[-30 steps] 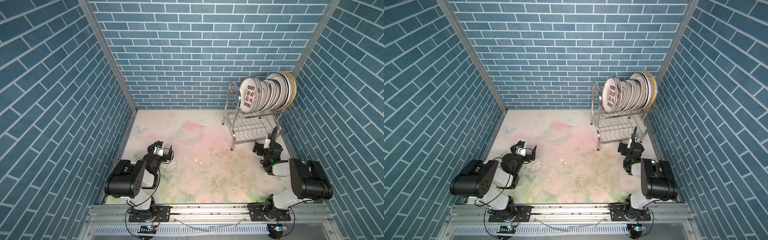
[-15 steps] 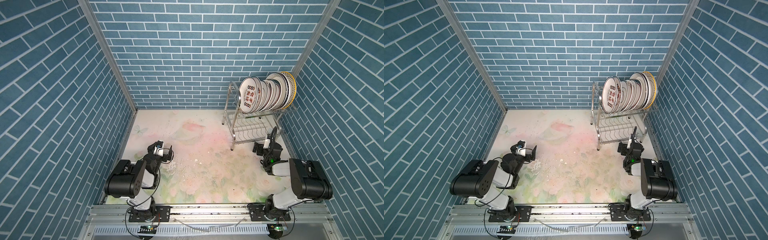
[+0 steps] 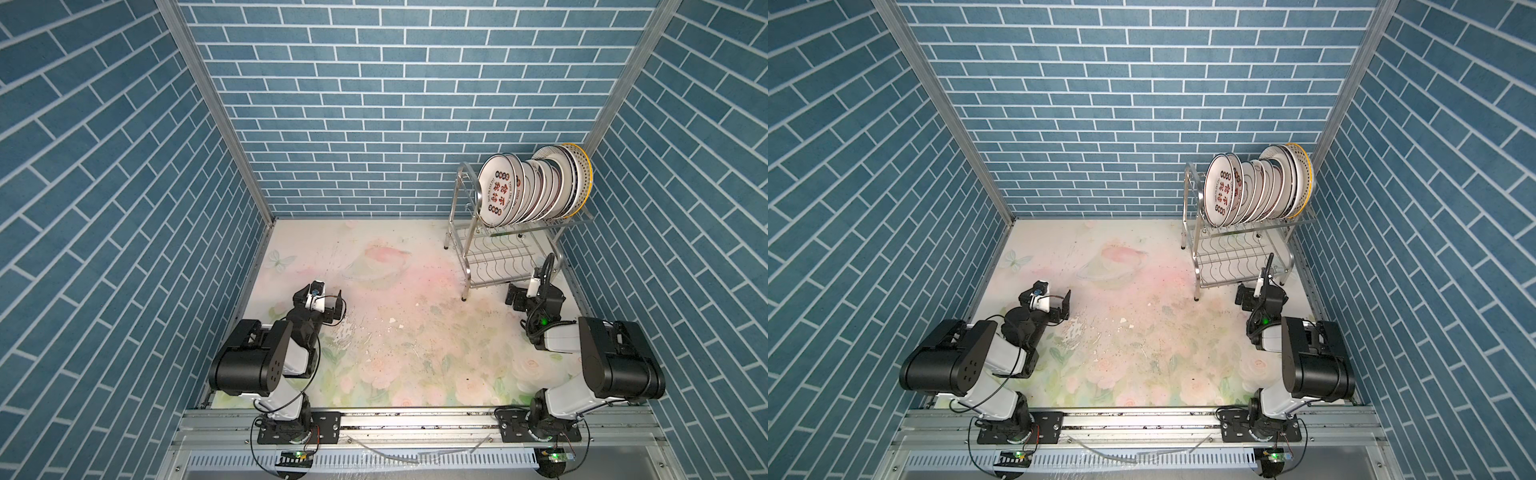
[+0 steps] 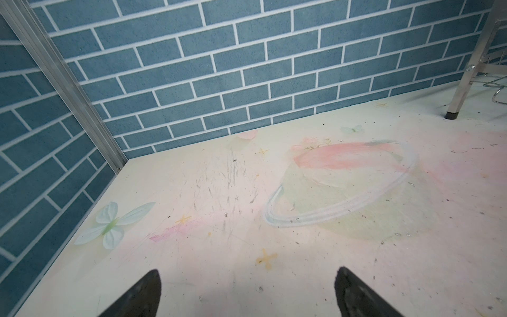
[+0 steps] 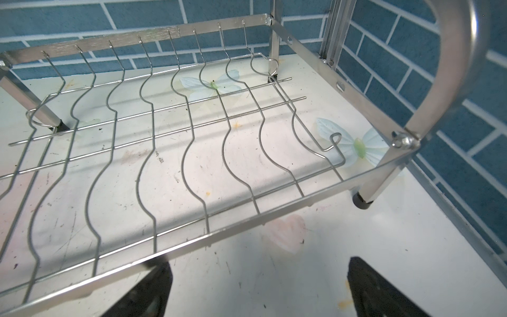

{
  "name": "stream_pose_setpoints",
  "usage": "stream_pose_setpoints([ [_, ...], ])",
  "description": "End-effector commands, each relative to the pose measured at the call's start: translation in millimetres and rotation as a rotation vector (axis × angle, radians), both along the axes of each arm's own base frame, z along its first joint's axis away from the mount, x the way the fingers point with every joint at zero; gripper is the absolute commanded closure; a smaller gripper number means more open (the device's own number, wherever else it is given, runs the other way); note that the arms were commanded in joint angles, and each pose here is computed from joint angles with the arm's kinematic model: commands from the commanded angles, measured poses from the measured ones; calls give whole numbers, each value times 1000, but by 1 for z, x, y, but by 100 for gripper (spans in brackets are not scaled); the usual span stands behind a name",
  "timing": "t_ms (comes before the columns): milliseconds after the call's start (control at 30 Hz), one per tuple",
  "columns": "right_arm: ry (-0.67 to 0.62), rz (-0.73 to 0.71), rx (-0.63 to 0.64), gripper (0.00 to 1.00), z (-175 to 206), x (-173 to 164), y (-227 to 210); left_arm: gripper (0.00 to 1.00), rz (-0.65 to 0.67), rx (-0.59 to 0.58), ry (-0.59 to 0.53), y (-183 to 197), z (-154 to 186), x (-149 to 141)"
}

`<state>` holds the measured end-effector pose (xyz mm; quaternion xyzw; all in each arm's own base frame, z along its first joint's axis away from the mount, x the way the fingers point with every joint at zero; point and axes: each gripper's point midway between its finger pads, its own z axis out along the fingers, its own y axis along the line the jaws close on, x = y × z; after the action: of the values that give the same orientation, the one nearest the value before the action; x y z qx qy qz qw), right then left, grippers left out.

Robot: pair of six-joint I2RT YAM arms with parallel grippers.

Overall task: Unload the plates from the dish rack
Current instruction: Pick up the plate from the dish rack.

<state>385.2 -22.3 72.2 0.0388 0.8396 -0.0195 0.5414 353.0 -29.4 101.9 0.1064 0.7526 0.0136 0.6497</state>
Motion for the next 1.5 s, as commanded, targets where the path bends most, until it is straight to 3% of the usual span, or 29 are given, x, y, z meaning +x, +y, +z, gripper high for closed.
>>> stream_pose_setpoints([
  [0,-56,-4,-34,1,17,8,-2,1,8,-8,-31,2,10,1],
  [133,-96,-110,-39,1,42,-5,-18,1,38,-16,-45,7,28,-7],
  [233,-68,-174,-4,1,62,-16,-25,1,63,-28,4,10,41,-7],
  [467,-26,-167,92,1,96,-39,-17,1,85,-100,26,7,61,-18],
  [733,27,-269,158,1,100,-80,-25,1,113,-146,42,9,75,-32],
  [833,101,-303,206,1,94,-96,-24,1,164,-227,111,14,78,-33],
  [967,219,-334,305,1,82,-121,-16,1,135,-328,213,2,75,-35],
  [1133,281,-281,484,1,93,-149,12,1,162,-359,395,-3,63,-39],
  [1267,330,-154,623,1,112,-165,45,1,172,-400,569,-12,46,-43],
  [1467,289,38,713,1,179,-183,77,1,163,-495,619,-26,48,-50],
])
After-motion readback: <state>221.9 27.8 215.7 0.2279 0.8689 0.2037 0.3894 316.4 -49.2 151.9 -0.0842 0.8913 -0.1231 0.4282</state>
